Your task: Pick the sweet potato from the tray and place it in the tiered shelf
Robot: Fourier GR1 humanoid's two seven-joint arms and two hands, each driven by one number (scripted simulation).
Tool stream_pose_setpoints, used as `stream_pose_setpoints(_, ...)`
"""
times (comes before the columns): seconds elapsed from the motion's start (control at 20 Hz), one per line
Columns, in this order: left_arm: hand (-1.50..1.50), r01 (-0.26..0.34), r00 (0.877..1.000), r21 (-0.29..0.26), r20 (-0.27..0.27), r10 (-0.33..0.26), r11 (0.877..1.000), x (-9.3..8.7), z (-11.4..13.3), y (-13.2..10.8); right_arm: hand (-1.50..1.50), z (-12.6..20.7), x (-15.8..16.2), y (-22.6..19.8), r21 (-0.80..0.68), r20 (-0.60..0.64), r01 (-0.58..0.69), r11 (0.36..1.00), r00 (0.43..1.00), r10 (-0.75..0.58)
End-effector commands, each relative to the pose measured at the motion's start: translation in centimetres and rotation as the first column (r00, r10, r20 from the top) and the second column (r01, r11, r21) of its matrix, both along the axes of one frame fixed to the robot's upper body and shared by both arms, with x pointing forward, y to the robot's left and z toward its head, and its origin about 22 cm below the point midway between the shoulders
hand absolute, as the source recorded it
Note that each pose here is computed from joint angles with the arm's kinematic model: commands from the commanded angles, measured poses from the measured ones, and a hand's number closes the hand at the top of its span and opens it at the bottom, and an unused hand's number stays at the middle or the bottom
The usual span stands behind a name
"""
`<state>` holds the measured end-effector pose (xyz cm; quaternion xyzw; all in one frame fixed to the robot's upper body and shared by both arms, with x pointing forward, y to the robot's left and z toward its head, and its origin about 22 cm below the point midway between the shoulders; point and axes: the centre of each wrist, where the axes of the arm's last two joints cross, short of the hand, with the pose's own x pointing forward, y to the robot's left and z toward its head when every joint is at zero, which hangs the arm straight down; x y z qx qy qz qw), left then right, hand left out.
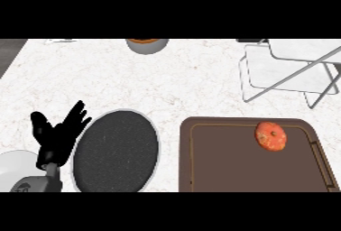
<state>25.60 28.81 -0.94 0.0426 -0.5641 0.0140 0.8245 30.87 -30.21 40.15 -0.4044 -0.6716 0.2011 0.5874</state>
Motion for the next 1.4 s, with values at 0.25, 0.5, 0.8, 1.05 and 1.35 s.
stream_pose_setpoints(0.25,0.0,-0.018,0.996,-0.016,-0.087,0.016,1.0,0.3,-1.7,-0.7,1.5,-2.4,4.7,-3.3,-0.065,-0.062,-0.033,0.997,0.998,0.029)
stream_pose_setpoints(0.5,0.0,-0.004,0.996,-0.001,-0.088,0.004,1.0,0.6,-1.0,-0.1,1.5,-4.5,7.5,-3.2,-0.109,-0.047,-0.002,0.994,0.999,-0.003)
stream_pose_setpoints(0.8,0.0,-0.007,0.998,-0.008,-0.057,0.007,1.0,-0.1,-1.5,0.3,1.5,-4.8,9.4,-2.9,-0.1,-0.042,-0.014,0.995,0.999,0.01)
stream_pose_setpoints(1.05,0.0,0.005,0.997,0.004,-0.081,-0.005,1.0,-0.9,-1.9,0.3,1.5,-6.7,10.2,-2.7,-0.094,0.002,-0.032,0.995,0.999,0.032)
stream_pose_setpoints(1.35,0.0,-0.008,0.997,-0.002,-0.074,0.008,1.0,-0.7,-1.6,-1.5,1.5,-5.8,10.8,-4.0,-0.084,-0.005,-0.068,0.994,0.998,0.068)
